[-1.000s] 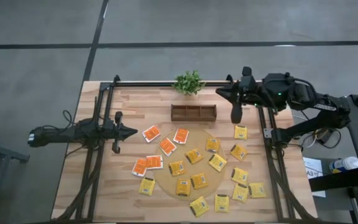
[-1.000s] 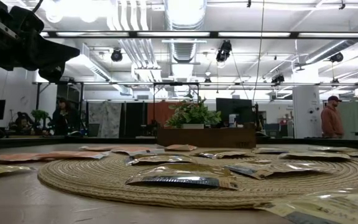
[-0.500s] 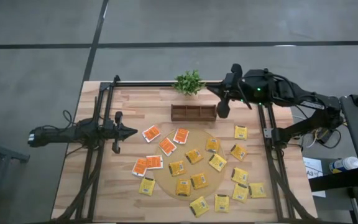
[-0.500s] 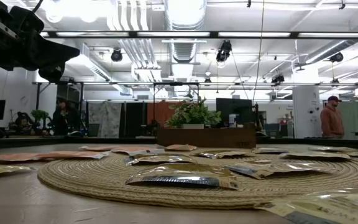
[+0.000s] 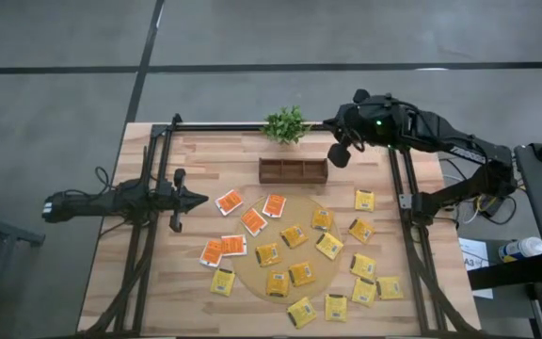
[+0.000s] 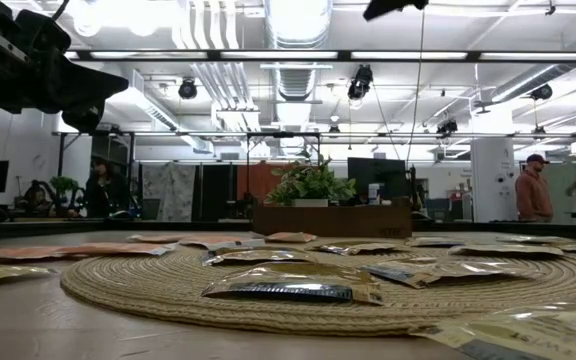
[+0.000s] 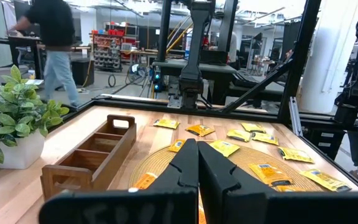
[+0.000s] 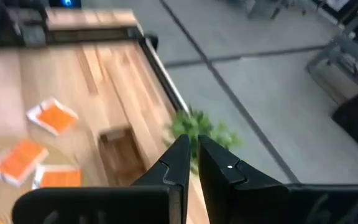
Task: Pick & Place Tea
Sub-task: Put the yellow tea bag into the right section of the wooden organizer
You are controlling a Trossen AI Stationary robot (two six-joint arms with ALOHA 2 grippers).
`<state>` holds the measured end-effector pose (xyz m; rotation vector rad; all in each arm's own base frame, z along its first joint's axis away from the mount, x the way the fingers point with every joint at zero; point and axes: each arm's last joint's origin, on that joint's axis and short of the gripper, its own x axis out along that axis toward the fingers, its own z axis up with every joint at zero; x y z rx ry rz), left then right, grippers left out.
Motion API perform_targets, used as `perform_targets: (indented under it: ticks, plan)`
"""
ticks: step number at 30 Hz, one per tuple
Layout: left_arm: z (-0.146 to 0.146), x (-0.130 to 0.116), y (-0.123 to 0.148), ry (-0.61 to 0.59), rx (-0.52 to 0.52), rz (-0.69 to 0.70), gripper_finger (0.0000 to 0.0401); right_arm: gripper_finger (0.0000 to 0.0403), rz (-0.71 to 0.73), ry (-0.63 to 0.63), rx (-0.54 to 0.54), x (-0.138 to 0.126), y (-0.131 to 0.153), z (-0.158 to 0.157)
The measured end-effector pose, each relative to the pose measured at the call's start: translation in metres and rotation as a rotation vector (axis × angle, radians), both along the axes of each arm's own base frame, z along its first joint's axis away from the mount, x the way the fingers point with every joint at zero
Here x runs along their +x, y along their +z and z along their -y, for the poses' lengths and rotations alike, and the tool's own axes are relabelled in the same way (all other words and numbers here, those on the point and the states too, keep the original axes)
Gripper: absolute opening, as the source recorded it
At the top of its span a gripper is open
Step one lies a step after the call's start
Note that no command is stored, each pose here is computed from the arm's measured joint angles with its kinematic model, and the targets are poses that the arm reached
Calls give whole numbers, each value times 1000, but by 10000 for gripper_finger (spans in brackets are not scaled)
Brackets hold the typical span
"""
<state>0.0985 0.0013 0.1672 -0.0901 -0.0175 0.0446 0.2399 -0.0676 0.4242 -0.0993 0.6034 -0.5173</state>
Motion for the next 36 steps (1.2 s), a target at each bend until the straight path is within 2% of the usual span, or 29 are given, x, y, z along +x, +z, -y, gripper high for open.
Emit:
perform_targets:
  ticks: [7, 12, 16, 26, 36]
  plan:
    - [0, 0, 0, 0, 0, 0, 0, 29, -188, 25, -19, 19, -25, 7]
    - [0, 0, 0, 0, 0, 0, 0, 29, -260, -51, -78, 28, -34, 14]
    - [0, 0, 0, 0, 0, 0, 0, 29, -309, -69, -86, 28, -39, 22]
    - [0, 0, 0, 0, 0, 0, 0, 29, -436, -145, -37, 0, -53, 41]
    - [0, 0, 0, 0, 0, 0, 0, 29, -314, -369, 115, -35, -86, 42]
